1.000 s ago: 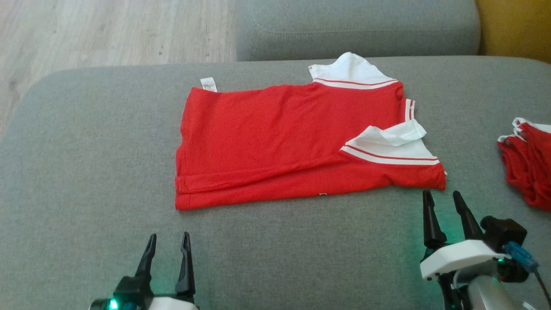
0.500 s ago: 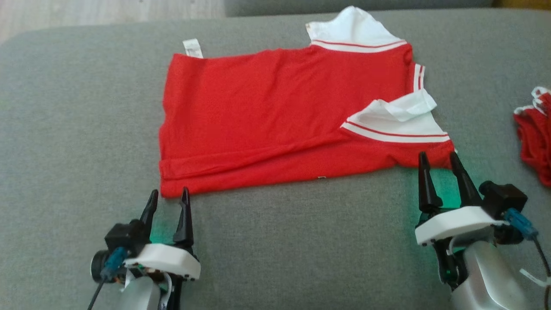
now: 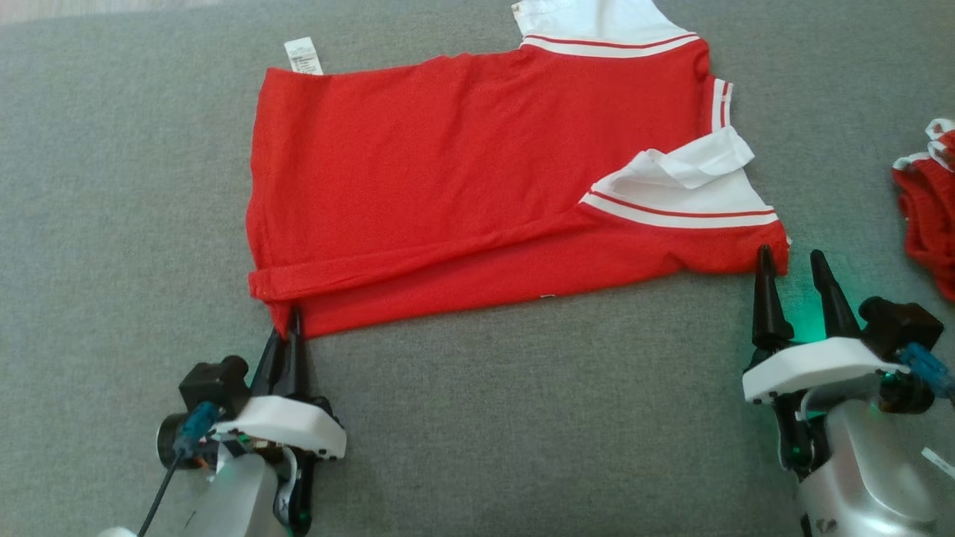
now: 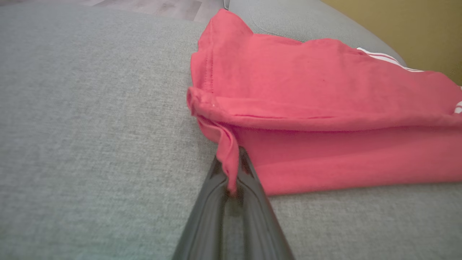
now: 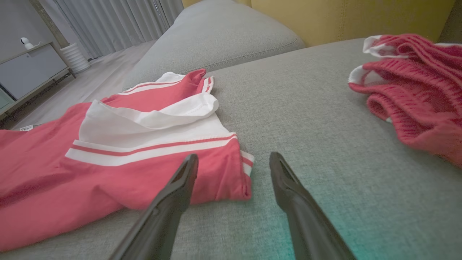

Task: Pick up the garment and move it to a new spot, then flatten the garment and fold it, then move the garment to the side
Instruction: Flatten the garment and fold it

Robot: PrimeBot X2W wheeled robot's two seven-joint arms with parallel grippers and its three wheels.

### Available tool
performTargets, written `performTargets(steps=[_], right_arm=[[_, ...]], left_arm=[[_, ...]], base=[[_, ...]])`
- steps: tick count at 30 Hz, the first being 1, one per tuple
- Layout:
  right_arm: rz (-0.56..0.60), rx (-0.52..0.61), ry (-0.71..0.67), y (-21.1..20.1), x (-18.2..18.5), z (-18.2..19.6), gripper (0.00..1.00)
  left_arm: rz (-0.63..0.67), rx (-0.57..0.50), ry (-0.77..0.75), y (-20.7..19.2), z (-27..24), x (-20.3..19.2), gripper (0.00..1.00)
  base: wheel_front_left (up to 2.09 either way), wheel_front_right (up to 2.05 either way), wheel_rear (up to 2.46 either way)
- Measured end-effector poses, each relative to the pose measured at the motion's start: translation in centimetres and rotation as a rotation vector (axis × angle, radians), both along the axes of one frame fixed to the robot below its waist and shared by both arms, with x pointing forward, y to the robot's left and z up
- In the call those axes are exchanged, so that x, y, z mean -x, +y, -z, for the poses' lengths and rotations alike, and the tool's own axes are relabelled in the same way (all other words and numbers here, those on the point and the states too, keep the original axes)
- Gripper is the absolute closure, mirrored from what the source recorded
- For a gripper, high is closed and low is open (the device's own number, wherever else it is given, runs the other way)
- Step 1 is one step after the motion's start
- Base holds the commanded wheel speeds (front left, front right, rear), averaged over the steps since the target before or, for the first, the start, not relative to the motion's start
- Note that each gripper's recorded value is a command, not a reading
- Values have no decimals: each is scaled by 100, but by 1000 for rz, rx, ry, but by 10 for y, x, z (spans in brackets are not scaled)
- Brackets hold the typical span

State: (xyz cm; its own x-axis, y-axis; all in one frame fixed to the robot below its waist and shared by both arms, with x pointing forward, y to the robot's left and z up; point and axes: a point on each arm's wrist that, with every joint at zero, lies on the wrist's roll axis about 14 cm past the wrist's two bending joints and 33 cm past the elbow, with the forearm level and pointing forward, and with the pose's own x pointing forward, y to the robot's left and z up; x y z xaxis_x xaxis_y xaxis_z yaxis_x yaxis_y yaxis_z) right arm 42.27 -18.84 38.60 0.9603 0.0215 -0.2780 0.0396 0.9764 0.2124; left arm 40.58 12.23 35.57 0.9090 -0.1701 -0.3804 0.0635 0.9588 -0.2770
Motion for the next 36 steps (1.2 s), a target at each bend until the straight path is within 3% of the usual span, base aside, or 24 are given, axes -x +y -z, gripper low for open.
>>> performTargets(steps=[7, 8, 9, 20, 28, 32, 36], right_arm=[[18, -23, 71, 0, -2, 21, 3], [28, -40, 84, 1, -1, 25, 55], [37, -59, 89, 2, -2, 26, 100], [51, -169, 50, 13, -11, 11, 100], [17, -204, -224, 8, -49, -89, 100], [16, -218, -261, 0, -35, -108, 100], [39, -242, -164, -9, 13, -76, 100]], left_arm=[[15, -5, 2, -2, 1, -1, 100], [14, -2, 2, -2, 1, -1, 100], [13, -1, 1, -2, 1, 0, 100], [29, 3, -74, -4, -23, -8, 100], [21, -38, -336, 14, -113, -49, 100], [7, -42, -356, 20, -124, -38, 100], [0, -25, -212, 20, -75, 13, 100]], base=[[0, 0, 0], [0, 0, 0], [0, 0, 0], [0, 0, 0], [0, 0, 0], [0, 0, 0], [0, 0, 0]])
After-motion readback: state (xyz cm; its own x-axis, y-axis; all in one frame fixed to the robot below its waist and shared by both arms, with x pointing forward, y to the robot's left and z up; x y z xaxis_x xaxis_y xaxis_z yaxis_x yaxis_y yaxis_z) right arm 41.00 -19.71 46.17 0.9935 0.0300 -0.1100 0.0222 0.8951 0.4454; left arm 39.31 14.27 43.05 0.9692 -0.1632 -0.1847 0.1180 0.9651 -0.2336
